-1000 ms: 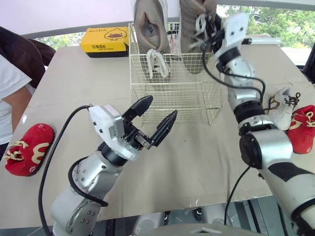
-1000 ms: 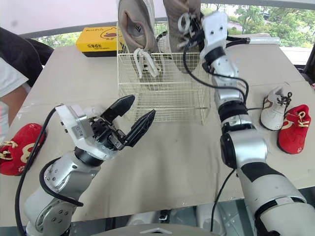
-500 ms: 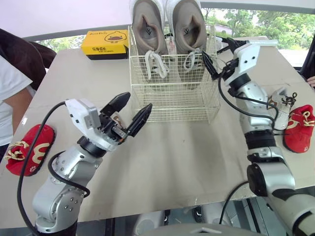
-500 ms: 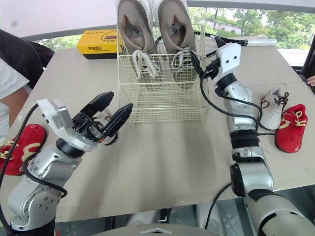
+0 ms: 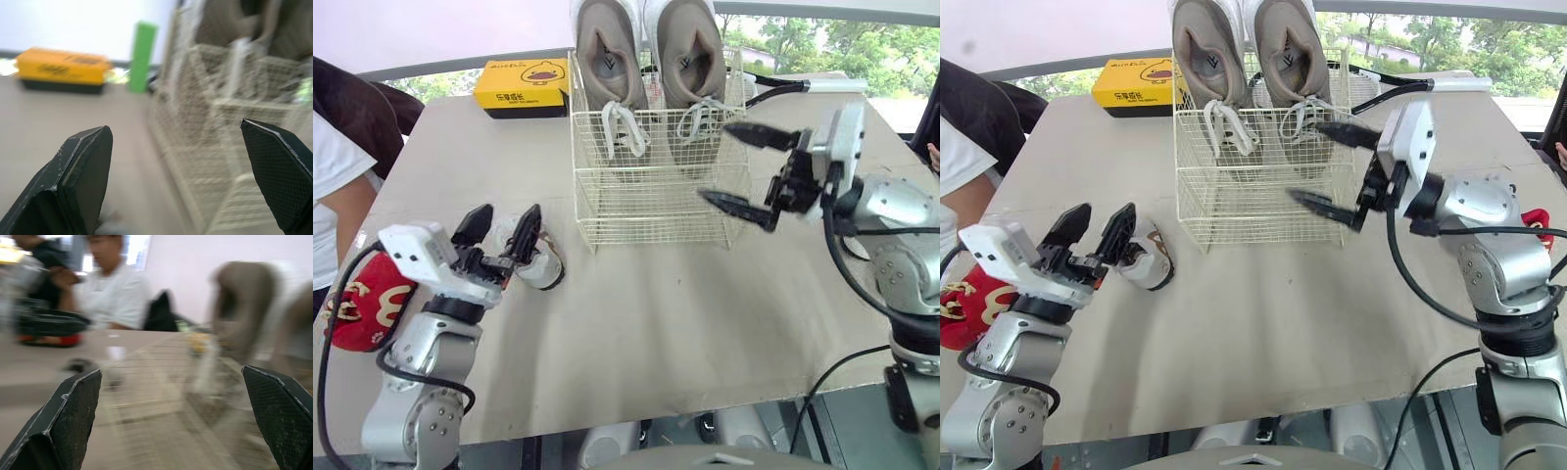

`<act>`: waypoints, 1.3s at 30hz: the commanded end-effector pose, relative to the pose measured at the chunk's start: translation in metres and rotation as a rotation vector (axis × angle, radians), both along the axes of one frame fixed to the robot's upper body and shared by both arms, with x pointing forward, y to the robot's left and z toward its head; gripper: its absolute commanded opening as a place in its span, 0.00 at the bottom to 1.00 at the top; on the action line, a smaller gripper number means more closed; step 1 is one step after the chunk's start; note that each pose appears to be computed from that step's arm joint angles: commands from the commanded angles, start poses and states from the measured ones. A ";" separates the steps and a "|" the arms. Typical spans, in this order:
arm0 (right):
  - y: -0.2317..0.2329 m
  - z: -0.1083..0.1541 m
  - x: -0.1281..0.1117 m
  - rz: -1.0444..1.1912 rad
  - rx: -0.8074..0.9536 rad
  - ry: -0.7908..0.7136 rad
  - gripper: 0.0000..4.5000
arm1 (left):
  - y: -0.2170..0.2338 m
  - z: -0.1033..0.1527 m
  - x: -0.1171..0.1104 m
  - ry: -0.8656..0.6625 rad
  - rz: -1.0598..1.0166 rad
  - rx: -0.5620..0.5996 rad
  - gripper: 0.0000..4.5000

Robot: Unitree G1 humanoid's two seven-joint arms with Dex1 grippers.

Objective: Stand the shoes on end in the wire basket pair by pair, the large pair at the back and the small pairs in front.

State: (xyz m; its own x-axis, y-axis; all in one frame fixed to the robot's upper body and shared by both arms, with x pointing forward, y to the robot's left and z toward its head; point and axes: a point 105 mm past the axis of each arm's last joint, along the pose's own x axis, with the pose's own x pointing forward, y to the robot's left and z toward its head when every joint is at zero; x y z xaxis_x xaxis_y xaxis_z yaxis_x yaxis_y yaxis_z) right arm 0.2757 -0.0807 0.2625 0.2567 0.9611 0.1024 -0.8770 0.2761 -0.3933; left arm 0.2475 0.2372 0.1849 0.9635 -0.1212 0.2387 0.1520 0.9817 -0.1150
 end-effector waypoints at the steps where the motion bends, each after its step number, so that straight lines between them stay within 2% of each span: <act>1: 0.004 0.000 -0.014 0.072 0.001 0.002 0.99 | 0.016 0.001 -0.010 0.023 0.116 0.046 1.00; 5: 0.013 -0.004 -0.011 0.083 0.018 0.015 0.99 | 0.025 -0.001 -0.014 0.050 0.128 0.044 1.00; 12: 0.035 0.004 -0.007 0.098 0.074 0.017 0.99 | 0.031 -0.002 -0.012 0.085 0.104 0.063 1.00; 14: 0.035 -0.003 -0.014 0.122 0.048 0.022 0.99 | 0.031 -0.008 -0.017 0.119 0.085 0.056 1.00; 19: 0.027 -0.019 -0.029 0.210 -0.023 0.099 0.99 | 0.019 -0.049 -0.044 0.278 0.007 0.075 1.00; 25: 0.026 -0.022 -0.028 0.215 -0.036 0.136 0.99 | 0.004 -0.061 -0.054 0.291 -0.014 0.044 1.00; 28: 0.023 -0.027 -0.030 0.233 -0.072 0.138 0.99 | -0.003 -0.066 -0.052 0.294 -0.010 0.042 1.00; 34: 0.017 -0.028 -0.030 0.217 -0.091 0.138 0.99 | -0.025 -0.078 -0.031 0.279 0.001 0.064 1.00; 39: 0.011 -0.025 -0.029 0.194 -0.117 0.130 0.99 | -0.024 -0.093 -0.010 0.286 0.138 0.077 1.00</act>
